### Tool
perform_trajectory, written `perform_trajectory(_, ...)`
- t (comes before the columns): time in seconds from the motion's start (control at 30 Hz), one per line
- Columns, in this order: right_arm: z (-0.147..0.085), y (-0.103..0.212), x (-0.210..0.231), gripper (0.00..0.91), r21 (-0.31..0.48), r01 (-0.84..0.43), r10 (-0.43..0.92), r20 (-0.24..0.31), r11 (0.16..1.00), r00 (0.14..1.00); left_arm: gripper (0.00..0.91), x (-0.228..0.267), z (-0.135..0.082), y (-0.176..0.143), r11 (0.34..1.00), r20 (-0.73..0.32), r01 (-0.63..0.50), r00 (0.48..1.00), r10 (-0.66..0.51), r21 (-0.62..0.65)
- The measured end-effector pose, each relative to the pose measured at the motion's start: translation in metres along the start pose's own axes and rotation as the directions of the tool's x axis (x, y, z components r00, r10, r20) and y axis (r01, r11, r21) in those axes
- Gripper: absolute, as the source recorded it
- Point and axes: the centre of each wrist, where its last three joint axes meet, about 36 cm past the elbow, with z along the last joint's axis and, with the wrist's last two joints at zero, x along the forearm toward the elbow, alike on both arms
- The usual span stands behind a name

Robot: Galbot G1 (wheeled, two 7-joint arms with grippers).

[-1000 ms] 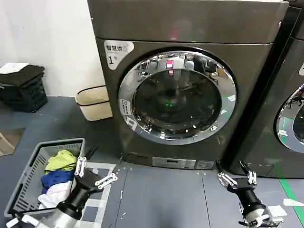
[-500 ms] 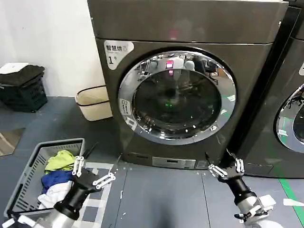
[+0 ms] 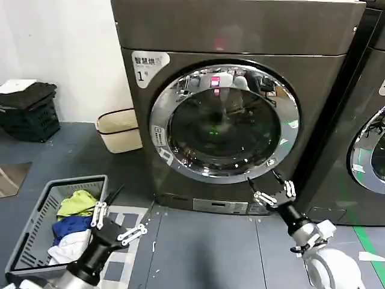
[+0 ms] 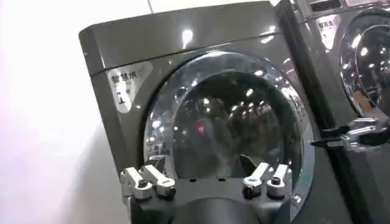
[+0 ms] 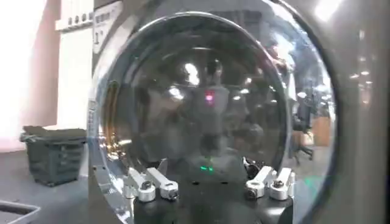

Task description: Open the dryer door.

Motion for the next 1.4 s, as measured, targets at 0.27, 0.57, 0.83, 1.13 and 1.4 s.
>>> perform_trajectory(0.27,0.002,-0.009,-0.026,0.907,0.007,0.072,-0.072,0.016,0.997,0.997,0.907,0.001,0.0,-0.001,1.0,0.003,0.001,1.0,-0.001,0.002)
perform_trajectory(0.57,0.006,-0.019,-0.056,0.907,0.011,0.139,-0.139,0.035,0.99,0.99,0.907,0.004,-0.004,-0.004,1.0,0.005,0.003,1.0,-0.003,0.005)
perform_trajectory(0.83,0.007,-0.024,-0.081,0.907,0.02,0.204,-0.205,0.052,0.979,0.977,0.907,0.005,-0.006,-0.004,1.0,0.008,0.002,1.0,-0.002,0.0)
perform_trajectory(1.13,0.008,-0.023,-0.105,0.907,0.019,0.256,-0.257,0.066,0.966,0.964,0.907,0.005,-0.008,-0.004,1.0,0.013,0.001,1.0,-0.001,-0.001)
perform_trajectory(1.4,0.006,-0.024,-0.127,0.907,0.024,0.295,-0.296,0.068,0.955,0.953,0.907,0.005,-0.01,-0.006,1.0,0.021,0.005,1.0,-0.005,0.002)
